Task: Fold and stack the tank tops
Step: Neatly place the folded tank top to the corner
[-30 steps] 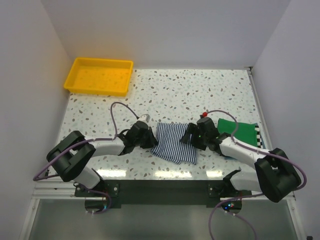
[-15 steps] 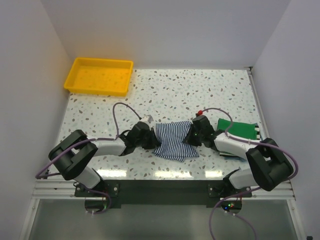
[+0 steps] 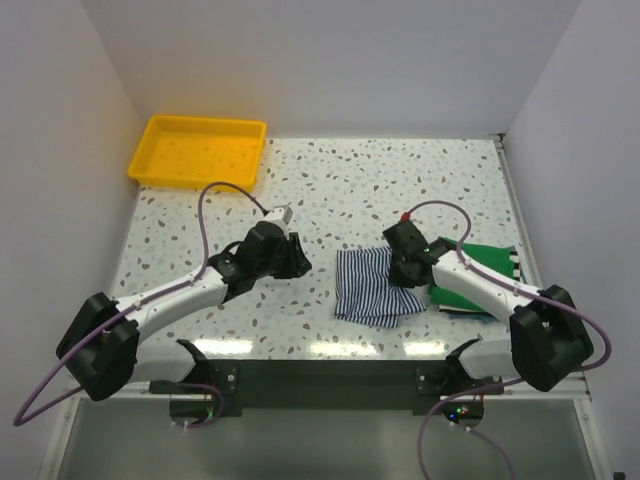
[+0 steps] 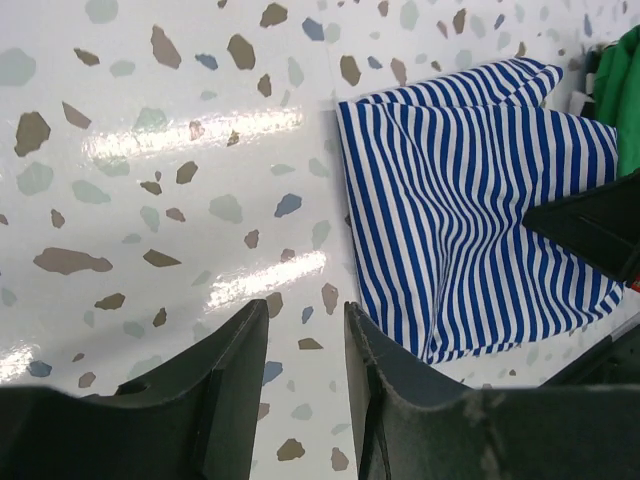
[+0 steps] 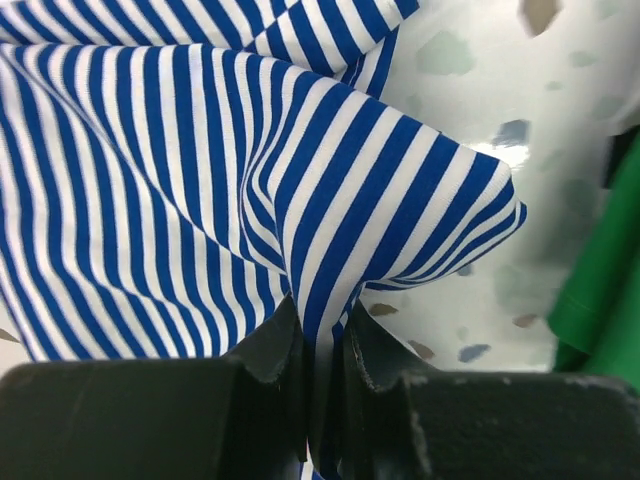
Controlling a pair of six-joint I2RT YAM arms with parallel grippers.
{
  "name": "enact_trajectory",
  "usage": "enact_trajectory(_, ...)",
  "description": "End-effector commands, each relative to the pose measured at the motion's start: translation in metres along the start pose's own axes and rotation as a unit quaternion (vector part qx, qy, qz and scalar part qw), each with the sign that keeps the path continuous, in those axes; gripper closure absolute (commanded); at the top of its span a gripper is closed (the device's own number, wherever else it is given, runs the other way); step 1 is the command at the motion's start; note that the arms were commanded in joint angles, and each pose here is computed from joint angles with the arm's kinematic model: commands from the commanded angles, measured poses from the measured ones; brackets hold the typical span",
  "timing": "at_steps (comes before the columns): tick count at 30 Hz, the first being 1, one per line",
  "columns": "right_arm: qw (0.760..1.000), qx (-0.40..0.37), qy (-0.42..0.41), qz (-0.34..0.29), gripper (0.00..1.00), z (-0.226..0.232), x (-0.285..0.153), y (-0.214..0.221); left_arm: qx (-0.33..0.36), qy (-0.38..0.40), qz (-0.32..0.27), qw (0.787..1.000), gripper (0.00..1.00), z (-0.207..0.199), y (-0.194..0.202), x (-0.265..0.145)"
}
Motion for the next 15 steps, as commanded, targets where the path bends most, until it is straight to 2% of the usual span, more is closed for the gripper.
enact_trajectory(1, 0.997, -0.026, 0.060, -0.032, 1.00, -0.014, -0.032, -0.020, 0.032, 0.004, -0.015, 0.999, 0.59, -0.009, -0.017, -0.019)
enact_trajectory(8, 0.989, -0.057, 0.127, -0.040, 1.00, -0.029, -0.062, -0.038, 0.050, 0.022, -0.009, 0.998, 0.59, -0.011, -0.024, -0.028)
enact_trajectory(15, 0.987, -0.063, 0.136, -0.052, 1.00, -0.043, -0.076, -0.060, 0.066, 0.025, 0.004, 0.997, 0.59, -0.006, -0.024, -0.030)
Point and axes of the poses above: each gripper's point midway between its finger pads, its own x axis out along the fingers, its own z axis along the line the jaws close on, y = z × x, the point moved 7 cm from there along -x, back along the fingers, and after that the axes turned 10 degrees about -x, right-handed, at the moved point
